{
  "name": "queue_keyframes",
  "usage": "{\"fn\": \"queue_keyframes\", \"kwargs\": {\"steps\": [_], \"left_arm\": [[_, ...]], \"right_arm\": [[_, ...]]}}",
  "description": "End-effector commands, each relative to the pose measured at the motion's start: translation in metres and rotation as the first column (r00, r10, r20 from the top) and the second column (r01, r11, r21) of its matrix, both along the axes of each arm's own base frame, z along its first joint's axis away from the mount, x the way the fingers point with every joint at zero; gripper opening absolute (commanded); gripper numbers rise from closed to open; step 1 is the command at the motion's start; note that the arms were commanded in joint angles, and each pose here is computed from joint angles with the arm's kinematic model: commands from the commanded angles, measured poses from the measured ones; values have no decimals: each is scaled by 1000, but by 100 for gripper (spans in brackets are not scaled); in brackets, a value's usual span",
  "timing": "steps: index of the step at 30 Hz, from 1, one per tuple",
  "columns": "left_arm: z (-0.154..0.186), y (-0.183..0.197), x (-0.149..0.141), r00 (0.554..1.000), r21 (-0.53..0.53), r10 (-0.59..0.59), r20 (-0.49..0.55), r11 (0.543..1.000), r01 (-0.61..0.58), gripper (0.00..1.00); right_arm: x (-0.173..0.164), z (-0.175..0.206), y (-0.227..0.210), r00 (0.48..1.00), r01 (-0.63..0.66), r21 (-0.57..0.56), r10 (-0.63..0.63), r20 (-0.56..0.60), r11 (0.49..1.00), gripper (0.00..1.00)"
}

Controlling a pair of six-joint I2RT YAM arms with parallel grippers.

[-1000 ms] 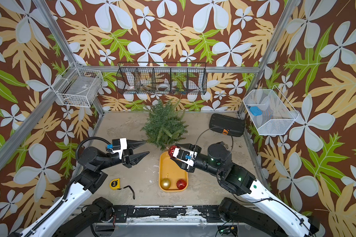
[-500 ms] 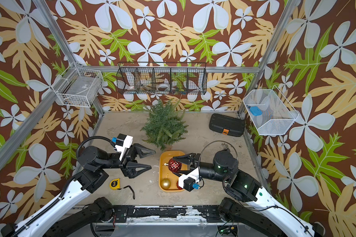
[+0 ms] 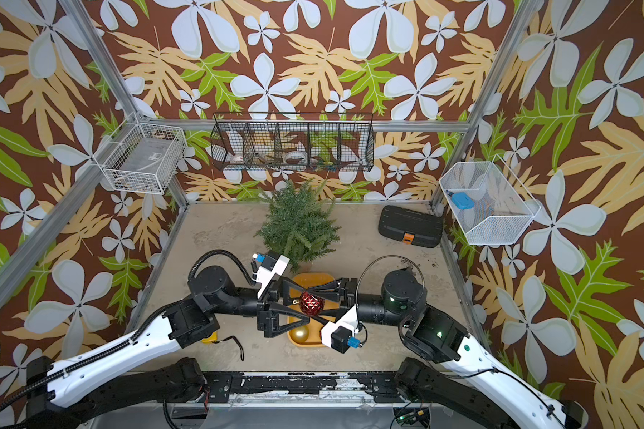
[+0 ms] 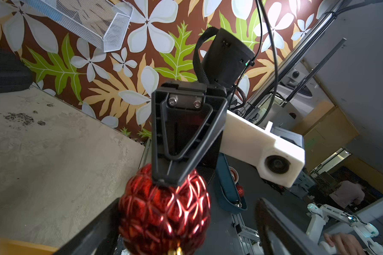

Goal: Decorate the small christmas tree with ornaments
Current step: Pick up an ornament from the container.

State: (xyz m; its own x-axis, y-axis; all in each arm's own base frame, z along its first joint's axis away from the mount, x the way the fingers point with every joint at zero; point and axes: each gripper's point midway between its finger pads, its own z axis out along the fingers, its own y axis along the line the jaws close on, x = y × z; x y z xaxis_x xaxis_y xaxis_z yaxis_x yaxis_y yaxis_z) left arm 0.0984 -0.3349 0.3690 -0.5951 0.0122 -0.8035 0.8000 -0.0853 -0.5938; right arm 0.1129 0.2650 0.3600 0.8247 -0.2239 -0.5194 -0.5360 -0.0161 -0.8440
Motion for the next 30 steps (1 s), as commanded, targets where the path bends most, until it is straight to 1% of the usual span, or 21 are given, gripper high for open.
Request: {"fn": "queue_keyframes", "kwargs": {"steps": [1, 5, 8, 13, 18, 21, 24, 25, 27, 30], "left_arm": [[6, -3, -1, 1000, -12, -7, 2, 1000, 7, 87], [2, -5, -1, 1000, -3, -9, 5, 1000, 9, 80], [2, -4, 3, 1000, 0, 16, 12, 1000, -16, 74], [4, -4, 4, 1000, -5, 26, 9, 1000, -26, 61], [7, -1, 4, 999, -14, 37, 10, 999, -37, 57], [11, 0, 4, 999, -25, 41, 10, 999, -41, 56], [15, 2, 4, 999, -38, 47, 11, 998, -47, 55], [17, 3, 4, 999, -48, 50, 10, 998, -49, 55], [22, 6, 3, 998, -70, 56, 4, 996, -55, 54], [31, 10, 3, 998, -110, 65, -3, 992, -65, 53]], "right_arm": [[1, 6, 1, 1000, 1, 19, -1, 14, 1000, 53], [-1, 7, 0, 1000, -5, 22, 5, 14, 1000, 53], [-3, 7, -1, 1000, -11, 23, 11, 11, 1000, 54], [-5, 5, -1, 1000, -17, 22, 17, 8, 1000, 56], [-7, 5, -1, 999, -34, 26, 34, 1, 999, 57], [-7, 7, 0, 999, -33, 34, 34, -1, 999, 61], [-8, 11, -1, 999, -32, 54, 32, -8, 998, 68], [-8, 14, -1, 999, -31, 75, 31, -10, 997, 70], [-16, 21, -1, 997, -68, 111, 70, -22, 991, 72], [-21, 33, -2, 995, -90, 184, 96, -29, 979, 81]]}}
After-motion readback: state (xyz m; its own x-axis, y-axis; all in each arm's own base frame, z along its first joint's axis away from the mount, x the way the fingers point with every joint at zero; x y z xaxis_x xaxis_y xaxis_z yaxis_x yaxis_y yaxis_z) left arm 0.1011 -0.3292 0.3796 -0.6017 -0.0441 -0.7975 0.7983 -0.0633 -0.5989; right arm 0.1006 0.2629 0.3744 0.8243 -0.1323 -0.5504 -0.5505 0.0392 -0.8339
